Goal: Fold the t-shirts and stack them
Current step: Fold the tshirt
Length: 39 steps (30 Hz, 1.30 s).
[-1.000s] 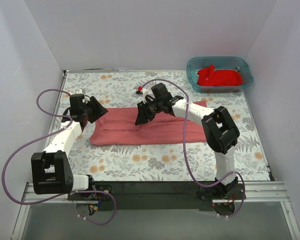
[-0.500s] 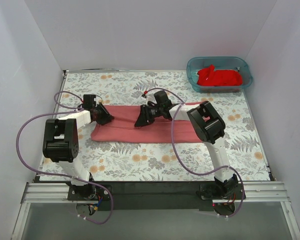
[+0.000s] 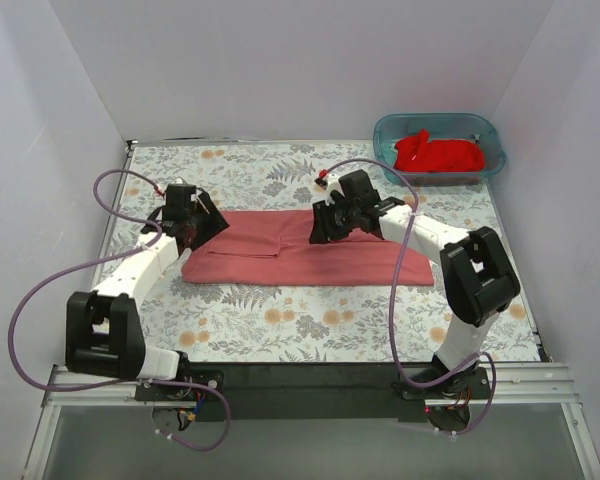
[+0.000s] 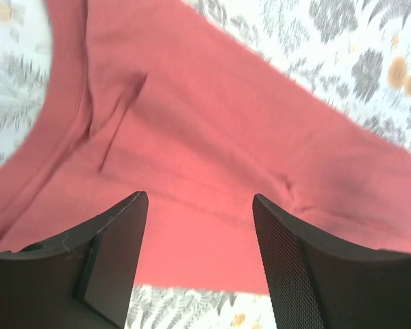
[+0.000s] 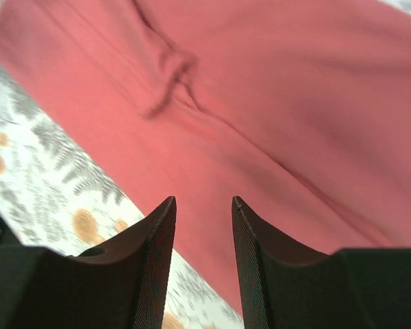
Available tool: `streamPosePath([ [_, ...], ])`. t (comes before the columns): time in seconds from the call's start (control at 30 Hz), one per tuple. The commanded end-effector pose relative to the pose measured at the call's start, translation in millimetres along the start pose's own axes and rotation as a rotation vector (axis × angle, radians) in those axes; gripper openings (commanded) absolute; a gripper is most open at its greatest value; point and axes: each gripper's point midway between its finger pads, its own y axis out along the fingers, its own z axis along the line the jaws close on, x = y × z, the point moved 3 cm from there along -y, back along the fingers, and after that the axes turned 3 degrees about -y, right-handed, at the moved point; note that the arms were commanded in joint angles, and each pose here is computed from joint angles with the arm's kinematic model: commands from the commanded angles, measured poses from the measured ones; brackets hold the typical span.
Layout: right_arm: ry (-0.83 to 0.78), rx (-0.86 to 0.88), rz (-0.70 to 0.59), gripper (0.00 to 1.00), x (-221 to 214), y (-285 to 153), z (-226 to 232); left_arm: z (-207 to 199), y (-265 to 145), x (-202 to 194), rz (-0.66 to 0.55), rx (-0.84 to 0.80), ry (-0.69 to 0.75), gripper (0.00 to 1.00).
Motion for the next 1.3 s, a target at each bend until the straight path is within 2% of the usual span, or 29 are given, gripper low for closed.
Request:
streamPosePath([
  [0.0, -0.041, -0.287, 0.198, 0.45, -55, -28, -41, 34, -12, -30, 0.032, 0.127, 0.002, 0.61],
  [0.17, -0.055, -0.407, 0.269, 0.46, -78, -40, -60, 63, 6, -60, 0.102, 0.216, -0.019, 0.55],
  [0.27, -0.032, -0.427, 0.373, 0.46, -103, -41, -67, 72, 28, -68, 0.152, 0.279, -0.014, 0.53],
  [0.47, 0.018, -0.311, 0.528, 0.45, -156, -45, -47, 62, 80, -50, 0.191, 0.352, 0.052, 0.53],
  [0.57, 0.039, -0.214, 0.587, 0.45, -176, -50, -15, 41, 120, -26, 0.198, 0.357, 0.103, 0.53],
  [0.6, 0.064, -0.154, 0.584, 0.45, -177, -51, 2, 23, 142, -9, 0.186, 0.327, 0.129, 0.53],
  [0.7, 0.04, -0.019, 0.619, 0.45, -187, -45, 47, -7, 173, -6, 0.213, 0.304, 0.207, 0.54],
  [0.73, 0.056, 0.051, 0.624, 0.45, -187, -42, 65, -31, 194, -4, 0.198, 0.266, 0.272, 0.54],
  [0.8, 0.013, 0.15, 0.61, 0.45, -181, -29, 96, -50, 209, -7, 0.194, 0.243, 0.324, 0.56],
  [0.87, -0.018, 0.216, 0.575, 0.45, -163, -21, 115, -84, 220, 1, 0.13, 0.189, 0.358, 0.59],
  [0.93, -0.048, 0.202, 0.518, 0.45, -142, -18, 116, -103, 219, 13, 0.071, 0.147, 0.376, 0.62],
  [1.03, -0.081, 0.208, 0.383, 0.45, -92, -19, 113, -142, 186, 57, -0.092, 0.03, 0.382, 0.71],
  [1.07, -0.08, 0.201, 0.338, 0.45, -75, -21, 104, -163, 160, 78, -0.176, -0.044, 0.396, 0.73],
  [1.13, -0.093, 0.217, 0.24, 0.45, -41, -19, 98, -186, 126, 103, -0.267, -0.119, 0.375, 0.75],
  [1.17, -0.068, 0.207, 0.202, 0.45, -27, -16, 84, -200, 92, 119, -0.315, -0.169, 0.359, 0.75],
  [1.27, -0.043, 0.248, 0.065, 0.45, 19, -10, 67, -206, 42, 137, -0.386, -0.199, 0.323, 0.76],
])
